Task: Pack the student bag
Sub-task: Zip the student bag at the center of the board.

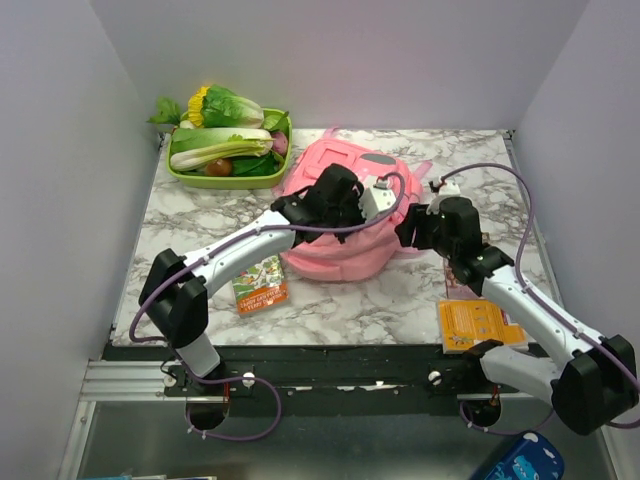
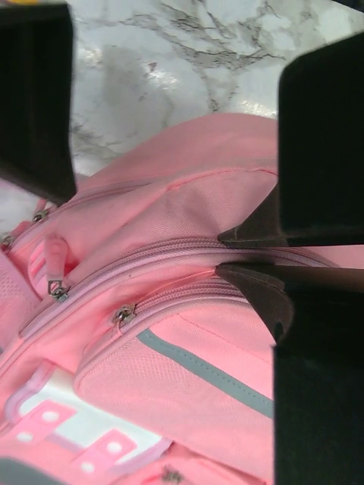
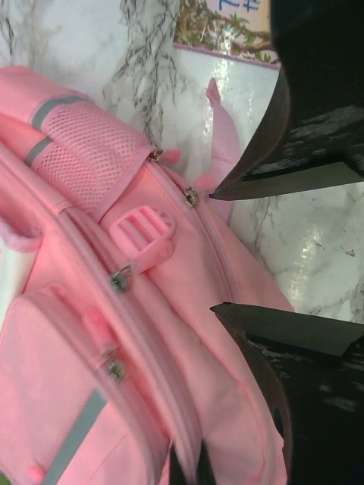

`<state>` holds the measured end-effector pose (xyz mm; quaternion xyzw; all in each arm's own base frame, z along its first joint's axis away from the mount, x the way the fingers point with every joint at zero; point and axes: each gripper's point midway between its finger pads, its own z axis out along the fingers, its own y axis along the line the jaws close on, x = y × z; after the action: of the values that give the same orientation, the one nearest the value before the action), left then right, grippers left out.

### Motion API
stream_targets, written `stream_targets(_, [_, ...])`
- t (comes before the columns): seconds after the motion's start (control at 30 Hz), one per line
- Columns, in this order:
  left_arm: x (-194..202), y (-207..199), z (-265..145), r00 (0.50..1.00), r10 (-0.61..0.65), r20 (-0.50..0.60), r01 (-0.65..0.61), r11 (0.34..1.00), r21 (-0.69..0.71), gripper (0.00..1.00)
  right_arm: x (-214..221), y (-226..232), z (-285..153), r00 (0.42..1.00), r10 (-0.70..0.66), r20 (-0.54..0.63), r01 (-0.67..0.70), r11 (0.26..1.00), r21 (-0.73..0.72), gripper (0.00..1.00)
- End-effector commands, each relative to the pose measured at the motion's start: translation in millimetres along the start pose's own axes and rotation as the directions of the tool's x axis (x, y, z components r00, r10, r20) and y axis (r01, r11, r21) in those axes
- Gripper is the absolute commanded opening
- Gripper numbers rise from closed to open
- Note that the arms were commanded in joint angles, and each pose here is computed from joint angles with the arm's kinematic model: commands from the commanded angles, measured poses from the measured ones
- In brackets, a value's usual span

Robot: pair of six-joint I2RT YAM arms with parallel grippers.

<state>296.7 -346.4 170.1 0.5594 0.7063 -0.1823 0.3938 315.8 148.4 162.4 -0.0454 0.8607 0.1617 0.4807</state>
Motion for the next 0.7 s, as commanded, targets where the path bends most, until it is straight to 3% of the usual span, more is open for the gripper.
stream_targets(0.0, [-71.2,33.4,-34.3,0.989,-0.043,0.141,0.05,0.998,-0.049,0.0,1.9,-30.7,1.8,0.999,-0.021,0.04,0.015,0.989,0.144,0.64])
stream_targets(0.27, [-66.2,38.5,-44.5,0.992,-0.04,0.121,0.046,0.998,-0.043,0.0,-2.9,-37.1,-18.2,0.976,-0.091,0.197,0.066,0.989,0.129,0.67])
stream_targets(0.67, [-56.3,37.5,-57.2,0.993,-0.055,0.102,0.061,0.997,-0.052,0.0,-14.4,-26.6,7.3,0.97,-0.177,0.166,0.172,0.984,0.047,0.66])
